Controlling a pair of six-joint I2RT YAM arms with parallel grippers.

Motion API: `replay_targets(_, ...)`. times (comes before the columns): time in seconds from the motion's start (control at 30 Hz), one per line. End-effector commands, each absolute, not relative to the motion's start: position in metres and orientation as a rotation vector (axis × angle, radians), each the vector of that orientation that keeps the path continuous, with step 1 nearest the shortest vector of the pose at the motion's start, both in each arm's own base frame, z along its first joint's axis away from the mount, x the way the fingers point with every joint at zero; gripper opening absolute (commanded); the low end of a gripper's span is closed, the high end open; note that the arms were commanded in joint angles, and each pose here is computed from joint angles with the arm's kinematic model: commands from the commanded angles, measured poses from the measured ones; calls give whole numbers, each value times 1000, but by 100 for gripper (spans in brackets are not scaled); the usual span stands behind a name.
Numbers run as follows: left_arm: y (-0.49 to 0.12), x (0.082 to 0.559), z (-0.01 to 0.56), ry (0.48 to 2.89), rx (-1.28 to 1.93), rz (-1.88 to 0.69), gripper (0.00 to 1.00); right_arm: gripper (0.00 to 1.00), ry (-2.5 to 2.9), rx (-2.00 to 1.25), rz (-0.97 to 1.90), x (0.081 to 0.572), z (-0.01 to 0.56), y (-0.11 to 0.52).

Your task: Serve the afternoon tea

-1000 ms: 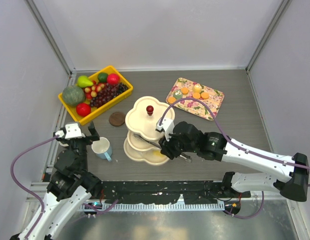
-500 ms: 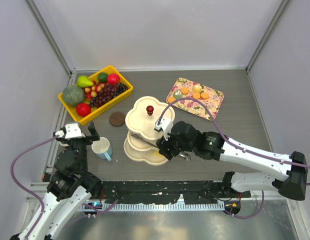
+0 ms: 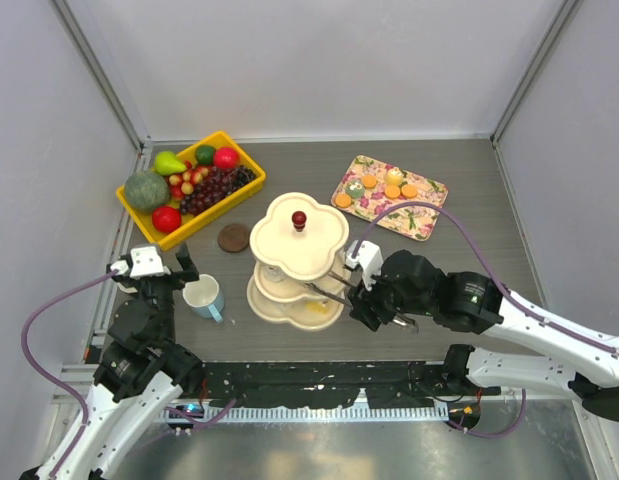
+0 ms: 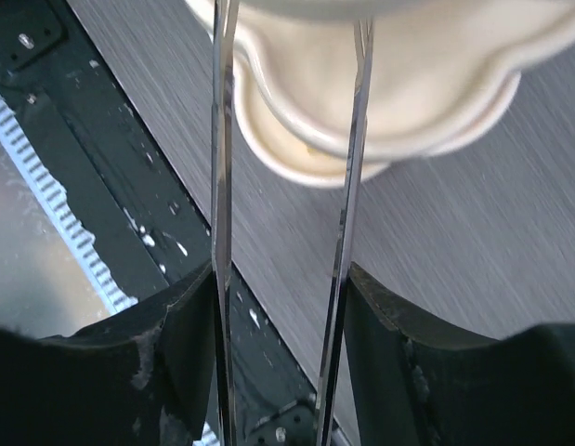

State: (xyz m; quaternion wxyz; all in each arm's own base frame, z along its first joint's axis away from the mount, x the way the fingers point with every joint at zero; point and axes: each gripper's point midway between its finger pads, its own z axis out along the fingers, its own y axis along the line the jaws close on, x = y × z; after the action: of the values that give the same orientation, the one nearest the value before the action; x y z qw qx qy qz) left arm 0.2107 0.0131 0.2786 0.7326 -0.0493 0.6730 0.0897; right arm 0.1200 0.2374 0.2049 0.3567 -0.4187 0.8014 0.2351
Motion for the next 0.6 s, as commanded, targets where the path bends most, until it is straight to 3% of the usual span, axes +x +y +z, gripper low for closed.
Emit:
replay_targets(0.0, 16, 212, 289, 1455, -131, 207, 99, 55, 2134, -1034, 527, 114, 215, 206)
replay_targets(0.57, 17, 208, 293, 1435, -142, 187, 99, 51, 2301, -752, 128, 147, 240, 139)
